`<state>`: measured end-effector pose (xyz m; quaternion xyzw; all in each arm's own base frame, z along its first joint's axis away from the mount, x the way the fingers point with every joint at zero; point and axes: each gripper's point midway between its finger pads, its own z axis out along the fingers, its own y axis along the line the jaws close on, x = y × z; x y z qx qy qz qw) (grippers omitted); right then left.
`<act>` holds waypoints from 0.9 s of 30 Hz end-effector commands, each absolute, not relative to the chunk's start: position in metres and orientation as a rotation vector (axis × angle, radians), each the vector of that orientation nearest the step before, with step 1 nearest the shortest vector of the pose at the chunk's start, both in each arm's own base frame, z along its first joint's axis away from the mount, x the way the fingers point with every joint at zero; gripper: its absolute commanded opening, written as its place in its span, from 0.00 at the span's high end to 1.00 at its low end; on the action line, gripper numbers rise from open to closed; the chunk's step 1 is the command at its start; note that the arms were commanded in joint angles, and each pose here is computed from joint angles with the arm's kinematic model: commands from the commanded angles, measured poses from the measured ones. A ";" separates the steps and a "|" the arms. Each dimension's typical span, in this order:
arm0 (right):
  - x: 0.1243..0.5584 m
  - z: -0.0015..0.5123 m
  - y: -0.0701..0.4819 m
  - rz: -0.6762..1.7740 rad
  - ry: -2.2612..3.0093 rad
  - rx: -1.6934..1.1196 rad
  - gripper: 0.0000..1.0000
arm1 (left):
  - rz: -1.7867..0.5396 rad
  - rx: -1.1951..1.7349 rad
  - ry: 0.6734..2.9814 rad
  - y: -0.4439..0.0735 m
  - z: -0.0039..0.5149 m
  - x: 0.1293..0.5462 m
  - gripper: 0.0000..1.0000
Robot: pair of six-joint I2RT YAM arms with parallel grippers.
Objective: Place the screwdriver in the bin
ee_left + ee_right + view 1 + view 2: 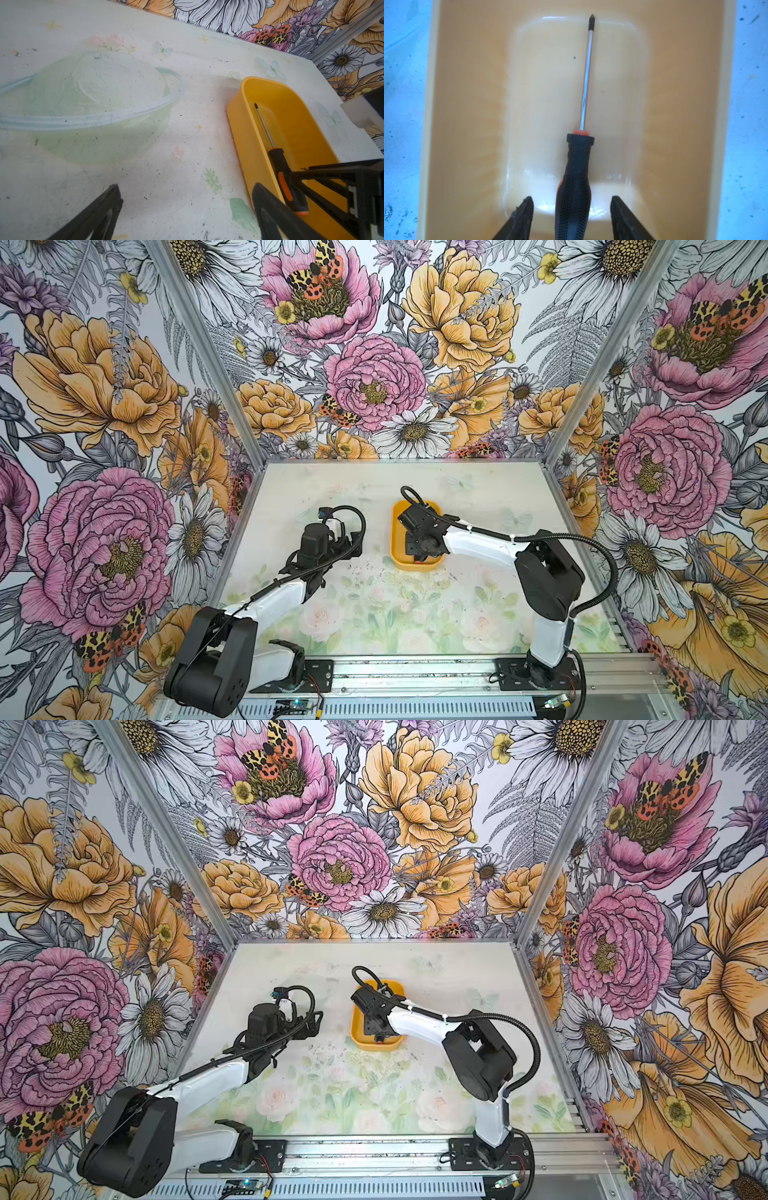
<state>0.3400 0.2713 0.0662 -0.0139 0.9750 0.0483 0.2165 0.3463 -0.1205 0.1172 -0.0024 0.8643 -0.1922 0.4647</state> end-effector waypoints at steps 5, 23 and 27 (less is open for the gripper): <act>0.342 0.112 0.269 0.244 2.665 -0.272 0.39 | -0.467 0.037 2.089 -0.124 0.141 0.349 0.01; 0.370 0.174 0.148 0.161 2.285 -0.606 0.42 | -0.241 0.098 1.928 -0.098 0.194 0.362 0.01; 0.386 0.169 0.109 0.108 2.250 -0.465 0.42 | -0.203 0.117 1.846 -0.093 0.211 0.365 0.01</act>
